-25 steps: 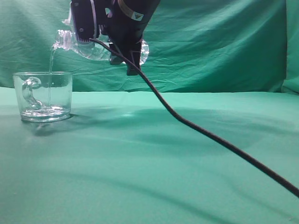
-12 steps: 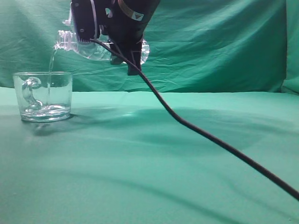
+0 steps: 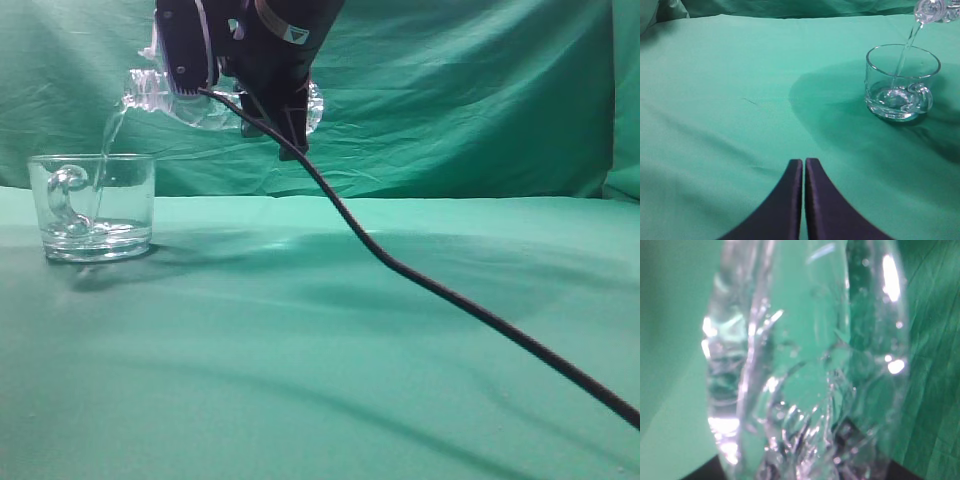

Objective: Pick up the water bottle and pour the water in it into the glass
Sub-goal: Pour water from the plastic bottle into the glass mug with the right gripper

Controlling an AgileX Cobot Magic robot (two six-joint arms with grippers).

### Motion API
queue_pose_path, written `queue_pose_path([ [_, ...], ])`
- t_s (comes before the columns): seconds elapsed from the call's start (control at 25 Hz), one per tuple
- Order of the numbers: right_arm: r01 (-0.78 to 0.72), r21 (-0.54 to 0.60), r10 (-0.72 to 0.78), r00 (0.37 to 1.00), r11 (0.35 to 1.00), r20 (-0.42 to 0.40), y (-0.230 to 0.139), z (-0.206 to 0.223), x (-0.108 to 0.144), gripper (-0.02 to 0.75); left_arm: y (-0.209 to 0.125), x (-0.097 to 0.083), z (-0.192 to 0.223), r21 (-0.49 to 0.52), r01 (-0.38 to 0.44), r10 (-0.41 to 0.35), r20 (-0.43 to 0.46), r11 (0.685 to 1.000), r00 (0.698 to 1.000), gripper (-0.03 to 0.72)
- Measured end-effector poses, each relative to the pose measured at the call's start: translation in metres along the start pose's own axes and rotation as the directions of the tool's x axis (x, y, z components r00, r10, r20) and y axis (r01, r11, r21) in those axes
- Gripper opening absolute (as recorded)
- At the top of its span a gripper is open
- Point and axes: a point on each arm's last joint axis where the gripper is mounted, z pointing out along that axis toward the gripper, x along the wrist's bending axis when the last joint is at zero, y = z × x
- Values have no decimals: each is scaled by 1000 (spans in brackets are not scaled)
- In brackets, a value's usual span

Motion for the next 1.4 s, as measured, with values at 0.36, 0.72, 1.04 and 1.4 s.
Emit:
queue_pose_path([
  [0.36,2,2,-2,1000,1000,0,0,0,0,274,0,0,0,0,0,0,0,1000,1000,0],
  [0.72,-49,1,49,999,999,-6,0,0,1,274,0,0,0,0,0,0,0,1000,1000,0],
  [1.04,-553,-57,546,832,832,-102,10,-1,5,274,0,0,0,0,0,0,0,1000,1000,0],
  [1.4,-911,-29,906,412,412,-91,-5,-33,-29,274,0,0,0,0,0,0,0,1000,1000,0],
])
